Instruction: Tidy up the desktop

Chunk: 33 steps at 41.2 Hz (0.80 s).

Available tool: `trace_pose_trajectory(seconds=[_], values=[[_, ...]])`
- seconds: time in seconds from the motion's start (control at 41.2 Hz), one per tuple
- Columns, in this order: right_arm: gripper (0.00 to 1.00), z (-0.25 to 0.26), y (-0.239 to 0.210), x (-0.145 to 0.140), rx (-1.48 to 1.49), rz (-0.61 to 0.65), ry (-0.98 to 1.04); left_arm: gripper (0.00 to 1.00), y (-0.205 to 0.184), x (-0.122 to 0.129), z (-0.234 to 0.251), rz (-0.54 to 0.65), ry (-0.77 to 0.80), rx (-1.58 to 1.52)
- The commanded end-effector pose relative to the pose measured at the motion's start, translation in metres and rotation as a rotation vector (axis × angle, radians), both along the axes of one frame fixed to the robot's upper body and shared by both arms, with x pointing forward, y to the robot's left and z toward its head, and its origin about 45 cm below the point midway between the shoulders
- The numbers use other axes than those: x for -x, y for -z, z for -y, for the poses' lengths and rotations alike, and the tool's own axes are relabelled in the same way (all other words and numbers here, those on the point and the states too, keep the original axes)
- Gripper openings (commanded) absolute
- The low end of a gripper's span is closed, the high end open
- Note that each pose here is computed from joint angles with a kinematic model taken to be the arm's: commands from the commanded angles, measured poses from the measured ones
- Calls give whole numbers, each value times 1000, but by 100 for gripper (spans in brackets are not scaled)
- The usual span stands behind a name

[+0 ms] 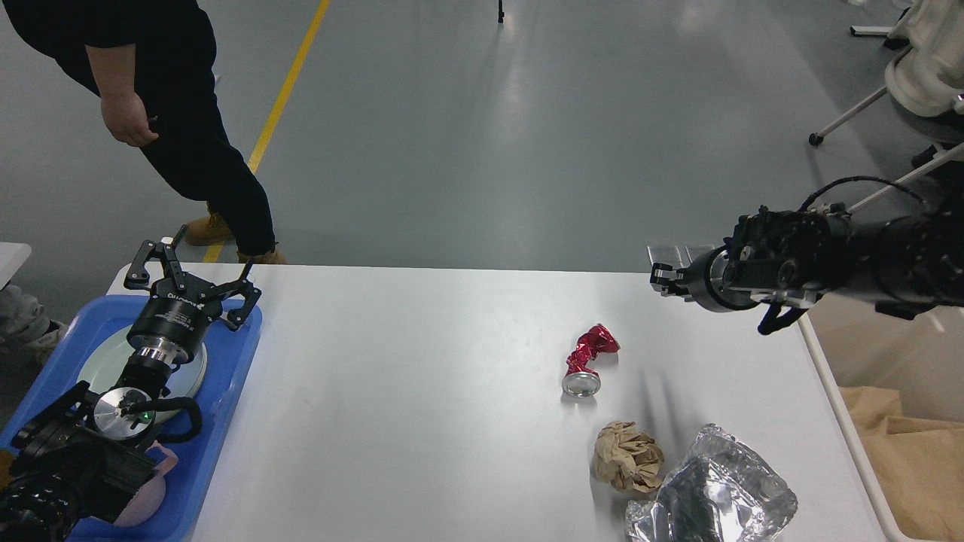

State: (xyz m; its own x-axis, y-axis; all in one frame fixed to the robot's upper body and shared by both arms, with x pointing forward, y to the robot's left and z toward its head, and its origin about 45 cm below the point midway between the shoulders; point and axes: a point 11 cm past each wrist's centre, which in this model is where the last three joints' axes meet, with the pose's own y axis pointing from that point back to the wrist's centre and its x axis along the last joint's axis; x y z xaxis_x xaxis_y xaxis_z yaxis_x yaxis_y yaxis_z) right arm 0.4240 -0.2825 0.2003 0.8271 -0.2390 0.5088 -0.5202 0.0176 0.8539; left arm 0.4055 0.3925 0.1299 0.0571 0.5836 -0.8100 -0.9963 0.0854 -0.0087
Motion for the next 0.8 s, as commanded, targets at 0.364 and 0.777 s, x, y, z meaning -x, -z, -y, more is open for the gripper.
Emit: trace_pose_trajectory(seconds=[0.364, 0.777], values=[[85, -44, 16, 14, -123, -63, -23, 96, 0, 0, 0, 0, 0, 0], [85, -85, 82, 26, -100, -67, -91, 96, 0, 0, 0, 0, 0, 0]])
